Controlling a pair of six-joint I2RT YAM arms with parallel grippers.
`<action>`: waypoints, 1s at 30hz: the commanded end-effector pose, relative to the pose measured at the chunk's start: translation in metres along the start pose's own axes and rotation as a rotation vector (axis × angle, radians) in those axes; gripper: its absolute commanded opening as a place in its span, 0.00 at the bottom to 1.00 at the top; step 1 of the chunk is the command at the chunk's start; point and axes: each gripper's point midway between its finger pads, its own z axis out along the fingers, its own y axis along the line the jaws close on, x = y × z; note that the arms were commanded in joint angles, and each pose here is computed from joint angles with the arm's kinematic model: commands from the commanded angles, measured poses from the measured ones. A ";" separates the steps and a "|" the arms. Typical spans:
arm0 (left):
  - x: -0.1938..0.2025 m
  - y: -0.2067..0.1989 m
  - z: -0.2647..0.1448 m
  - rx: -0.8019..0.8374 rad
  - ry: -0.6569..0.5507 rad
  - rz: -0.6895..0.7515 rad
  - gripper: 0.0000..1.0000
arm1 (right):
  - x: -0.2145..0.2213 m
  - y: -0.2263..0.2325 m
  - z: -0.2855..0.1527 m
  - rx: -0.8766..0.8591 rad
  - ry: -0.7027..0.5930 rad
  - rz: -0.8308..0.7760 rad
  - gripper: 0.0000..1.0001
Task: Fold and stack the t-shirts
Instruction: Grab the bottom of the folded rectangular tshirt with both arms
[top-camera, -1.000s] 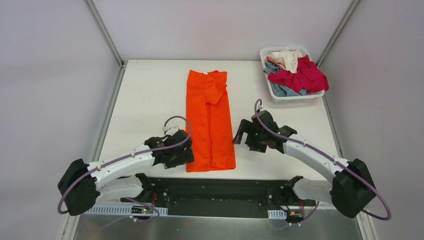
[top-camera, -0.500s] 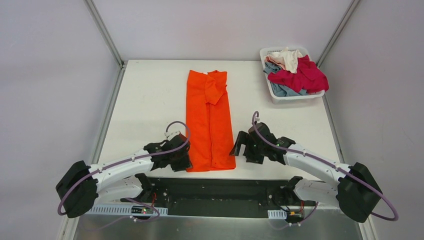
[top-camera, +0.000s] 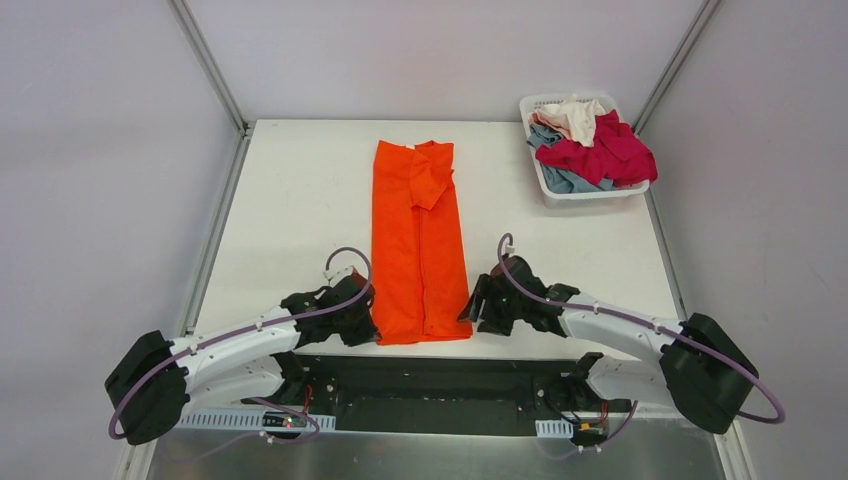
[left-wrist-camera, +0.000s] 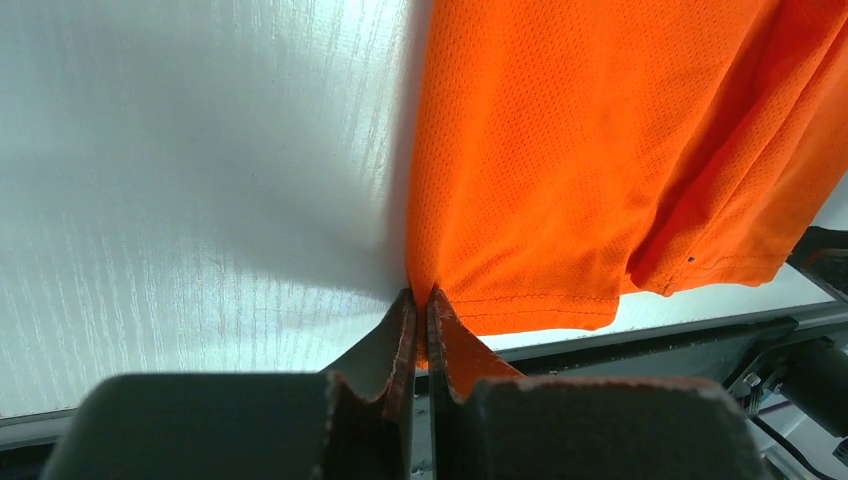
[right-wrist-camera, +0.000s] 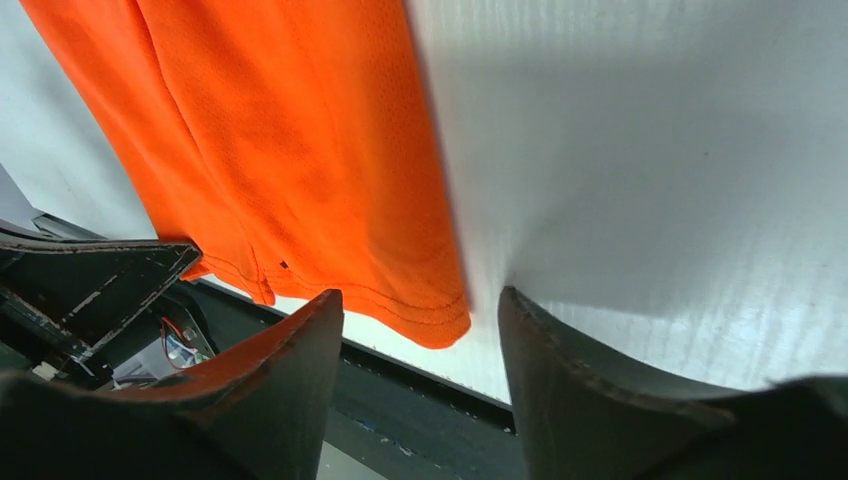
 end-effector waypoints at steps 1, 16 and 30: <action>0.002 0.014 0.002 -0.048 -0.001 -0.015 0.01 | 0.004 0.008 0.009 -0.032 0.007 0.027 0.56; 0.014 0.009 -0.004 0.016 0.045 0.001 0.00 | 0.032 0.004 0.000 -0.045 0.086 -0.009 0.00; -0.017 -0.054 -0.033 0.271 -0.096 0.113 0.00 | -0.002 0.035 -0.024 -0.133 -0.111 -0.055 0.00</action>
